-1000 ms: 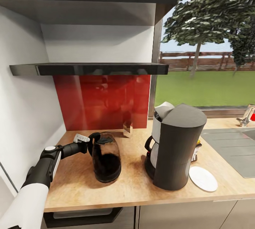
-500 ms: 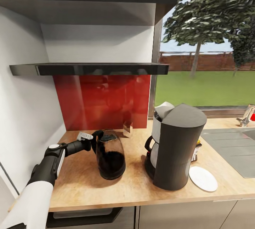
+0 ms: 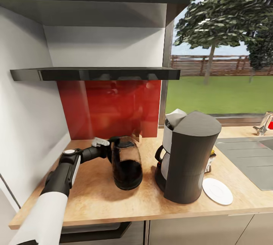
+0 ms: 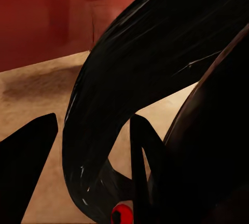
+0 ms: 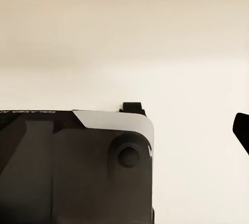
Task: Set up a coffee station on the kitchen countertop: keep the coffee maker on the countertop, move the bottle of coffee from the kitchen shelf to the counter next to the coffee maker, place a paper coffee filter on top of the coffee maker, put the saucer next to the coffee maker with the coffee cup on the saucer, and place the electric kettle next to the coffee maker.
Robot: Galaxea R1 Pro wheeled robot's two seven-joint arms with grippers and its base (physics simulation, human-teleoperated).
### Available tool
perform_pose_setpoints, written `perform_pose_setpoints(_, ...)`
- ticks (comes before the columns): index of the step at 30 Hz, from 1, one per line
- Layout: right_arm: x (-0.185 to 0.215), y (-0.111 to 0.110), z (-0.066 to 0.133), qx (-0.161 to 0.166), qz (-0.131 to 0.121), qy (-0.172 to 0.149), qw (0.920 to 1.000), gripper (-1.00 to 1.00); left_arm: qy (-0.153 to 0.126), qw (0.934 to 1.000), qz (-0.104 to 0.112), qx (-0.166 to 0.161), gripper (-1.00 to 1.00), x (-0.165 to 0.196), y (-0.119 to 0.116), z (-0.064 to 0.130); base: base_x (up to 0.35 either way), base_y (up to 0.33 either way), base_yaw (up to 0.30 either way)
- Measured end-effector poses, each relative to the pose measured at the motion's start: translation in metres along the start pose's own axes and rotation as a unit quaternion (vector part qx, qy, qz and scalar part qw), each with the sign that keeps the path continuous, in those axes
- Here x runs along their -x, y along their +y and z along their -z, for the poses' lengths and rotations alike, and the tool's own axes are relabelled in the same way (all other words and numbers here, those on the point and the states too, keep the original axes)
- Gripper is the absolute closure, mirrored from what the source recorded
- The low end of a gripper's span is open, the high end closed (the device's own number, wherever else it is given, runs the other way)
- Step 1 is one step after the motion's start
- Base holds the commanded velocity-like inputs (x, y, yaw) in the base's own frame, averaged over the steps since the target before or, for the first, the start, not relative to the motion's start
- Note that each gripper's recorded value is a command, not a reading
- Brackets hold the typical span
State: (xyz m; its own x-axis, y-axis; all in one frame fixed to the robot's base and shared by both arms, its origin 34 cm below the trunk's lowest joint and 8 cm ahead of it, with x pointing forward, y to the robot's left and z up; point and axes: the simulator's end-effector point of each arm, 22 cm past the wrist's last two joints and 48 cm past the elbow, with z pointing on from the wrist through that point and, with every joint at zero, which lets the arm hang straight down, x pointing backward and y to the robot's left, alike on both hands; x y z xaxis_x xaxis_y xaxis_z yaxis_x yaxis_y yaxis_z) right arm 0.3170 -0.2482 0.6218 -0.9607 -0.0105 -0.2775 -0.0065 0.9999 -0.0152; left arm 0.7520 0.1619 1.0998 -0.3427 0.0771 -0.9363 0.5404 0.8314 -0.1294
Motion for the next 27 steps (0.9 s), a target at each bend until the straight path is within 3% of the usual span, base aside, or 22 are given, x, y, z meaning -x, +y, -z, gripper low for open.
perform_pose_setpoints(6,0.000,0.000,0.000,0.000,0.000,0.000,1.0000,-1.00,0.007,0.9999,-0.003,-0.007,1.00,0.000,-0.022,-0.013,0.000,0.000,0.000)
perform_pose_setpoints(10,0.000,0.000,0.000,0.000,0.001,0.000,1.0000,-1.00,0.014,0.9998,-0.014,0.000,1.00,-0.002,-0.023,-0.016,0.000,0.000,0.000)
perform_pose_setpoints(11,0.000,0.000,0.000,0.000,0.001,0.000,1.0000,-1.00,0.033,0.9967,-0.059,0.046,1.00,-0.005,-0.022,-0.028,0.000,0.000,0.000)
perform_pose_setpoints(12,0.000,0.000,0.000,0.000,0.001,0.000,1.0000,-1.00,0.030,0.9927,-0.066,0.096,1.00,-0.002,0.002,-0.024,0.000,0.000,0.000)
perform_pose_setpoints(19,0.000,0.000,0.000,0.000,0.001,0.000,1.0000,-1.00,0.028,0.9885,-0.057,0.137,1.00,-0.003,0.020,-0.019,0.000,0.000,0.000)
perform_pose_setpoints(27,0.000,0.000,0.000,0.000,0.001,0.000,1.0000,-1.00,0.027,0.9878,-0.049,0.145,1.00,-0.005,0.024,-0.017,0.000,0.000,0.000)
